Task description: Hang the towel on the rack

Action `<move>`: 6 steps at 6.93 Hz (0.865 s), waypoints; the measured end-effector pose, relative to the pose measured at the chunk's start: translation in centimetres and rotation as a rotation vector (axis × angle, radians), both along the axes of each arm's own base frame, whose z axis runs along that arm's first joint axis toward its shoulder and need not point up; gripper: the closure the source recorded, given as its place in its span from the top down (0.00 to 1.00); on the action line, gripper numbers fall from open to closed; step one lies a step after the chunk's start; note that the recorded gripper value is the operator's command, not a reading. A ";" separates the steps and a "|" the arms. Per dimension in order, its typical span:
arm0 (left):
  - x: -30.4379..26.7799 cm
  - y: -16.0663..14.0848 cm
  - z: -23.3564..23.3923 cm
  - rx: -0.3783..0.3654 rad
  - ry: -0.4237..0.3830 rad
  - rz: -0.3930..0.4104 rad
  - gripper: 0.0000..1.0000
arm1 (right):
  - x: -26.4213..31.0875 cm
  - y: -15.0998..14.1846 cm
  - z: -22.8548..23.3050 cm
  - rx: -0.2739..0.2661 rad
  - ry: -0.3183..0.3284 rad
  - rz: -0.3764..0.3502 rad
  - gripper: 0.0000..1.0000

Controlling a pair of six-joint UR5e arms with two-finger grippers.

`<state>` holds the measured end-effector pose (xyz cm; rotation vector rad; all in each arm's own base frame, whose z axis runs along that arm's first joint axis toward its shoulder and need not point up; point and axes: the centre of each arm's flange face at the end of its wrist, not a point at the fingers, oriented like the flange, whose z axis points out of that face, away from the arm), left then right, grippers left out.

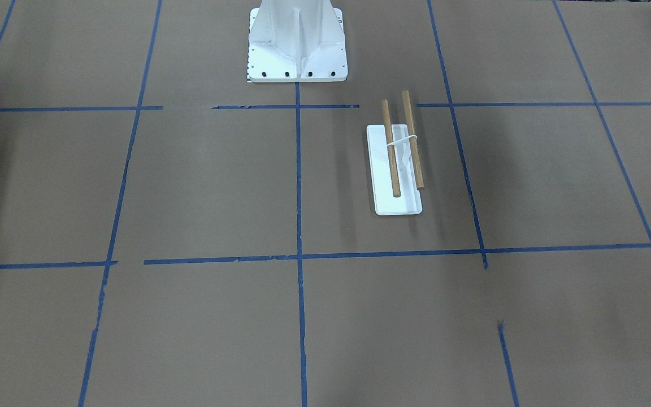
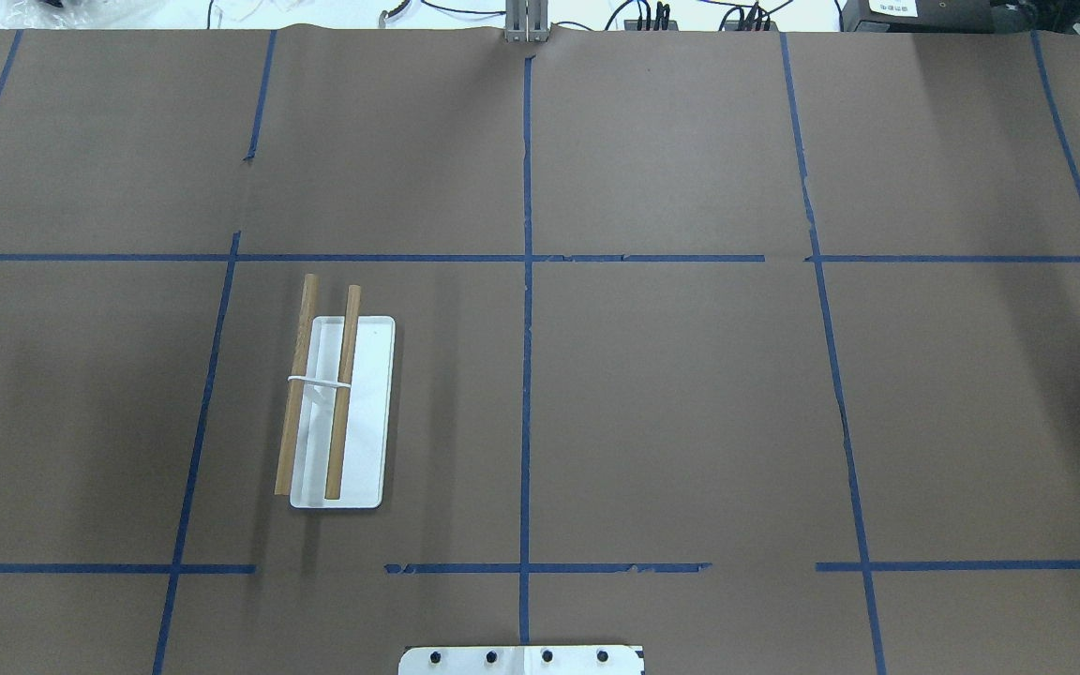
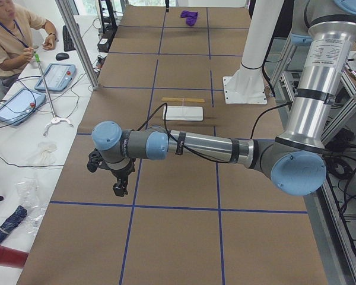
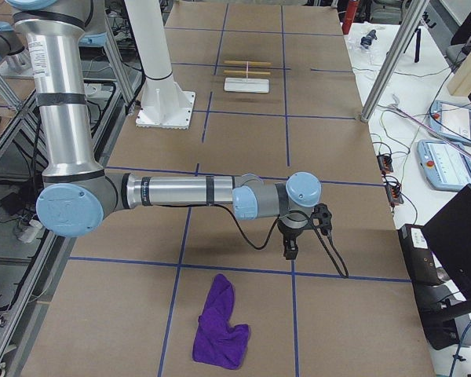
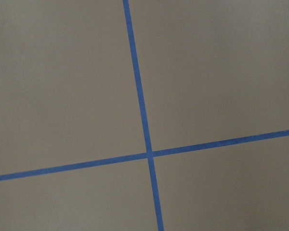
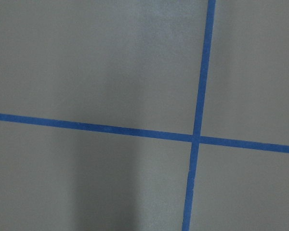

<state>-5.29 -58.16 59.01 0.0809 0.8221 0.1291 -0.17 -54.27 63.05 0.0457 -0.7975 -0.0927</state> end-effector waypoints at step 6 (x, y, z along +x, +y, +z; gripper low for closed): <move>0.2 2.2 0.1 0.104 0.003 0.025 1.00 | 0.7 3.9 2.2 0.011 -0.039 -0.053 1.00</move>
